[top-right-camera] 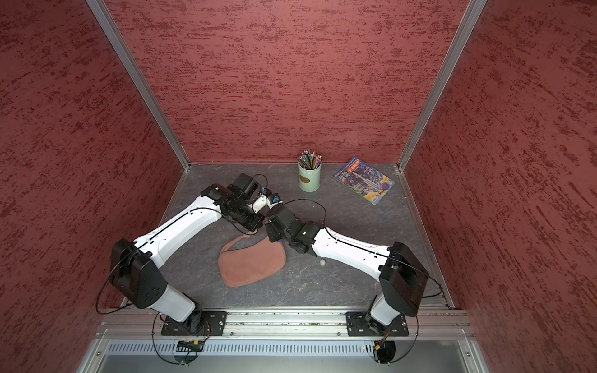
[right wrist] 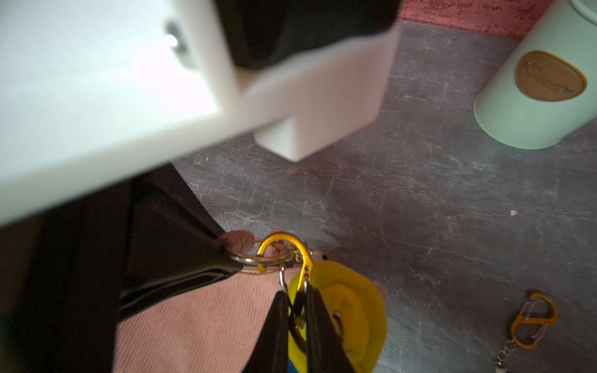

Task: Remove the decoration from the bag
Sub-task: Remove the decoration item from the bag.

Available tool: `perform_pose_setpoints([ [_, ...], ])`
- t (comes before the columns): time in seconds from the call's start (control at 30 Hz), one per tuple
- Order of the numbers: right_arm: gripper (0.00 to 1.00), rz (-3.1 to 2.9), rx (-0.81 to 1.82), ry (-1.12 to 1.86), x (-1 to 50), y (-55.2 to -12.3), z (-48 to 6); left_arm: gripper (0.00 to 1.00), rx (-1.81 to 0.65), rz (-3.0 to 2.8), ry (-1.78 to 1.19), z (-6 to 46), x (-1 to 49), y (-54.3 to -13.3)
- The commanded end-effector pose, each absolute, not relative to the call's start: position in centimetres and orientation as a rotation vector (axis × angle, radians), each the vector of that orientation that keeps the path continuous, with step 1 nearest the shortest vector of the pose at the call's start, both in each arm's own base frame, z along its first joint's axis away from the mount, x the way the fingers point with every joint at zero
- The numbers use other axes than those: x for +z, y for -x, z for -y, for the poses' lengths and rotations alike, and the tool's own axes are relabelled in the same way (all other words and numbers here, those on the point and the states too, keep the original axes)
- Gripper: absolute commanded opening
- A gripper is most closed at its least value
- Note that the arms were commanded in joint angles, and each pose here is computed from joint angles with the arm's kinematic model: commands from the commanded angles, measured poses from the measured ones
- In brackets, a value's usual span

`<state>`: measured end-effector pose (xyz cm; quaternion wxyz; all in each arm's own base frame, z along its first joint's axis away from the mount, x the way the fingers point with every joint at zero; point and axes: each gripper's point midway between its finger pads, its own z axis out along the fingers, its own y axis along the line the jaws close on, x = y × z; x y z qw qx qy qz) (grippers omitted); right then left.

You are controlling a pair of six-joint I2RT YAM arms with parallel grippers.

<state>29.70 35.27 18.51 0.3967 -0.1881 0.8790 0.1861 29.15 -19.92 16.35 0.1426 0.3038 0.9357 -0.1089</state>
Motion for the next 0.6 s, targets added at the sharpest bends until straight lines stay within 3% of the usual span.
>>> perform_pose_setpoints([
  [0.0, 0.14, -2.160, 0.413, 0.413, 21.1, -31.1, -34.7, 0.00, -0.255, -2.719, -0.835, 19.1, 16.0, -29.7],
  [0.57, 0.13, -2.106, 0.400, 0.412, 21.9, -32.6, -36.3, 0.00, -0.336, -2.698, -0.854, 21.1, 15.6, -29.2],
])
